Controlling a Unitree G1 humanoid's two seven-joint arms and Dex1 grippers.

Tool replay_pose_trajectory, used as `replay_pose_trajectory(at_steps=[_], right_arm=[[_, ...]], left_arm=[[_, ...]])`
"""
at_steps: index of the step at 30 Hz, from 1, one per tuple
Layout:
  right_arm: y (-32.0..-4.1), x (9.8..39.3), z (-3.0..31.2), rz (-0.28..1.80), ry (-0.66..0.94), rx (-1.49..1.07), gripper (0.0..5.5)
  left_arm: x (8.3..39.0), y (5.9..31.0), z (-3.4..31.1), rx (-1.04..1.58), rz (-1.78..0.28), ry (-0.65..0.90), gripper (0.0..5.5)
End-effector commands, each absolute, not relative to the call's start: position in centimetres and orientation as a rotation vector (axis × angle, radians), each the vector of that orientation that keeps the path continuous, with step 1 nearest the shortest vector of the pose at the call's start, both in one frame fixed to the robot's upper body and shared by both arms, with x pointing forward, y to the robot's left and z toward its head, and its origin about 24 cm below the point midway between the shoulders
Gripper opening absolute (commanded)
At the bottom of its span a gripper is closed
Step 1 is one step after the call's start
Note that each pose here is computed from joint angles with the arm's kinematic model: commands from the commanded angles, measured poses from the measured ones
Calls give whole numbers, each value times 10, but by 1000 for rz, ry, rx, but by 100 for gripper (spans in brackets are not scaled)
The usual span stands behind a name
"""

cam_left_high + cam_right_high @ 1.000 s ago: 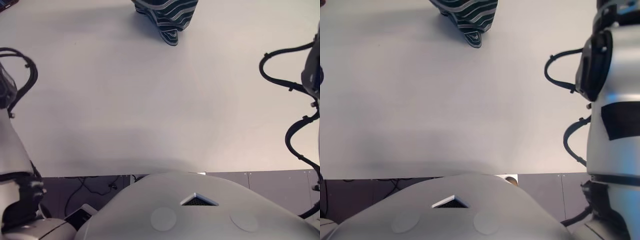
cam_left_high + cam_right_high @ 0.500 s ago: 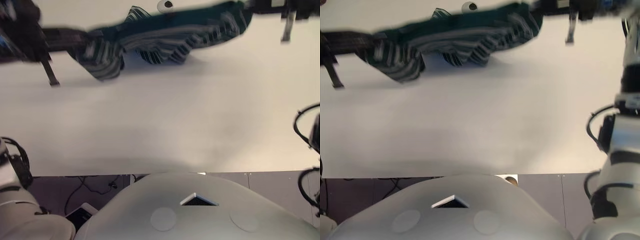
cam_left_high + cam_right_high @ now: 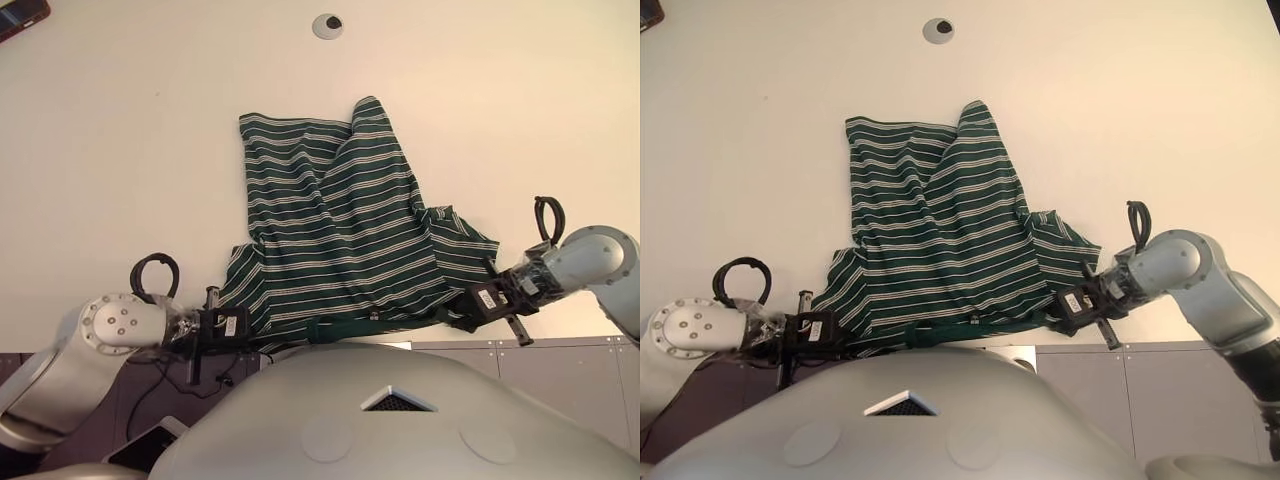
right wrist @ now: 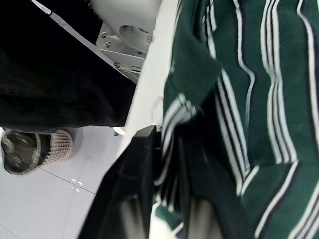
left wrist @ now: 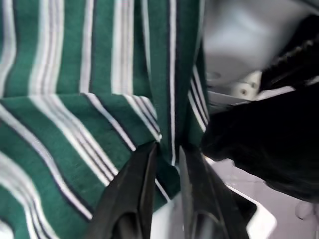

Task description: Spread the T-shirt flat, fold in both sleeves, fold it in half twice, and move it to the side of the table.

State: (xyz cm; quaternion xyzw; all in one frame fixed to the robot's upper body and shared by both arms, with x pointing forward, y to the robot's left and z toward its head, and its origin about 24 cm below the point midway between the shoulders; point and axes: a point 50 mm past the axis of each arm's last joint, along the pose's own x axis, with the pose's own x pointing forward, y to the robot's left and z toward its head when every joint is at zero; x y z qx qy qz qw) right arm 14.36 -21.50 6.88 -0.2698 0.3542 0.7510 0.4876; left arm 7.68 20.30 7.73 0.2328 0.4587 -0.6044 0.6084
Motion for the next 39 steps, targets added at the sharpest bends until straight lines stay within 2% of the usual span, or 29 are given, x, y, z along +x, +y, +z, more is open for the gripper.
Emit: replay_pose_trajectory(at_steps=[1, 4, 6, 8, 10, 14, 18, 22, 25, 31, 34, 39], right_arm=[[-215, 182, 108, 1732, 733, -480, 77], [-210, 231, 158, 1652, 502, -211, 77], [-203, 257, 163, 1559, 428, -140, 63], [-180, 281, 131, 1415, 419, -233, 34], [-157, 296, 97, 1323, 432, -330, 2], [-125, 325, 57, 1121, 415, -440, 0], [-127, 331, 36, 1056, 452, -538, 0], [-143, 329, 13, 1019, 545, -675, 0], [-153, 331, 10, 972, 565, -716, 0], [-169, 341, 25, 899, 530, -717, 0], [-166, 341, 21, 900, 538, -698, 0], [-153, 349, 14, 795, 535, -647, 0]], left_arm=[[117, 217, 119, 344, -1229, 803, 71], [157, 230, 150, 118, -1097, 522, 71], [184, 234, 141, 80, -947, 501, 71], [220, 229, 113, 144, -760, 520, 42], [245, 216, 89, 205, -694, 529, 8], [279, 198, 45, 311, -618, 539, 3], [291, 194, 17, 339, -596, 572, 3], [300, 213, -8, 422, -474, 683, 3], [307, 225, -19, 518, -396, 740, 3], [314, 226, -22, 489, -362, 754, 3], [318, 219, -21, 450, -377, 718, 3], [349, 205, 8, 418, -321, 583, 3]])
